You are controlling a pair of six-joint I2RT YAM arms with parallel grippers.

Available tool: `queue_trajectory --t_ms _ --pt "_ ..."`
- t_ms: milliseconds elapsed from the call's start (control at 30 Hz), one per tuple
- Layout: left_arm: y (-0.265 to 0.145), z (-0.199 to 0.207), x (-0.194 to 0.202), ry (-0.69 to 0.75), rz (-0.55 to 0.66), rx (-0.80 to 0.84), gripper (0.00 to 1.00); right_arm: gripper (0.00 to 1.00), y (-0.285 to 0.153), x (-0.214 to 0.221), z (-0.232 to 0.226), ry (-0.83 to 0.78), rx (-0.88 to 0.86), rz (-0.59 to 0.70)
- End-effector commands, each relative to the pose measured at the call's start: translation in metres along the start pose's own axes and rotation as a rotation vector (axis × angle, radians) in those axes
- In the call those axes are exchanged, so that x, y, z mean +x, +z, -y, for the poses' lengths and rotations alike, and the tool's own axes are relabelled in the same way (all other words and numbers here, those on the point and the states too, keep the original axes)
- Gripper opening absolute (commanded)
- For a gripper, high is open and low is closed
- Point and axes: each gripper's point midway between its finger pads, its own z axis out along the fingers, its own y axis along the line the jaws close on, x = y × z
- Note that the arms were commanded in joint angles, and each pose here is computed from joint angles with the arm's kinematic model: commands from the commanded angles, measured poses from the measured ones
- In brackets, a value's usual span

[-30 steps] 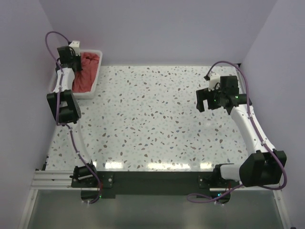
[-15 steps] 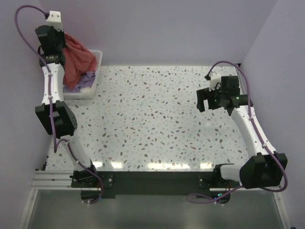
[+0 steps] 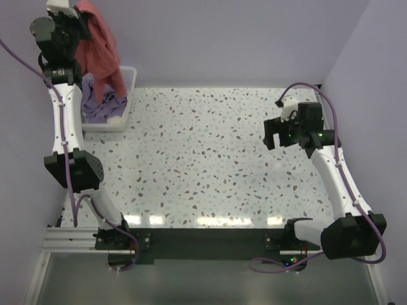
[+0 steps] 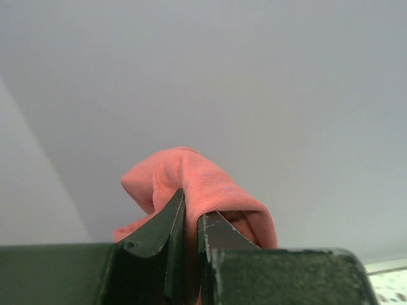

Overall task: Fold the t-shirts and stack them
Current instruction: Move the tshirt to the center of the board

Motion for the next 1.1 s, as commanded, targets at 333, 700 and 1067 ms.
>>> queue_trajectory --t_ms 333,700,1067 --pt "-0.098 0.202 -0.121 -0.321 0.192 0.67 0.02 0.99 -0.014 -0.023 -0.006 -0.037 -0.029 0.068" --pt "-0.208 0.209 0.208 -0.278 -0.606 0.577 1.0 0.99 0.0 0.014 -0.015 -0.119 -0.146 -0.136" --pt "-0.287 0.198 0.31 -0.133 -1.006 0.699 1.0 0.99 0.037 0.046 -0.055 -0.108 -0.365 -0.342"
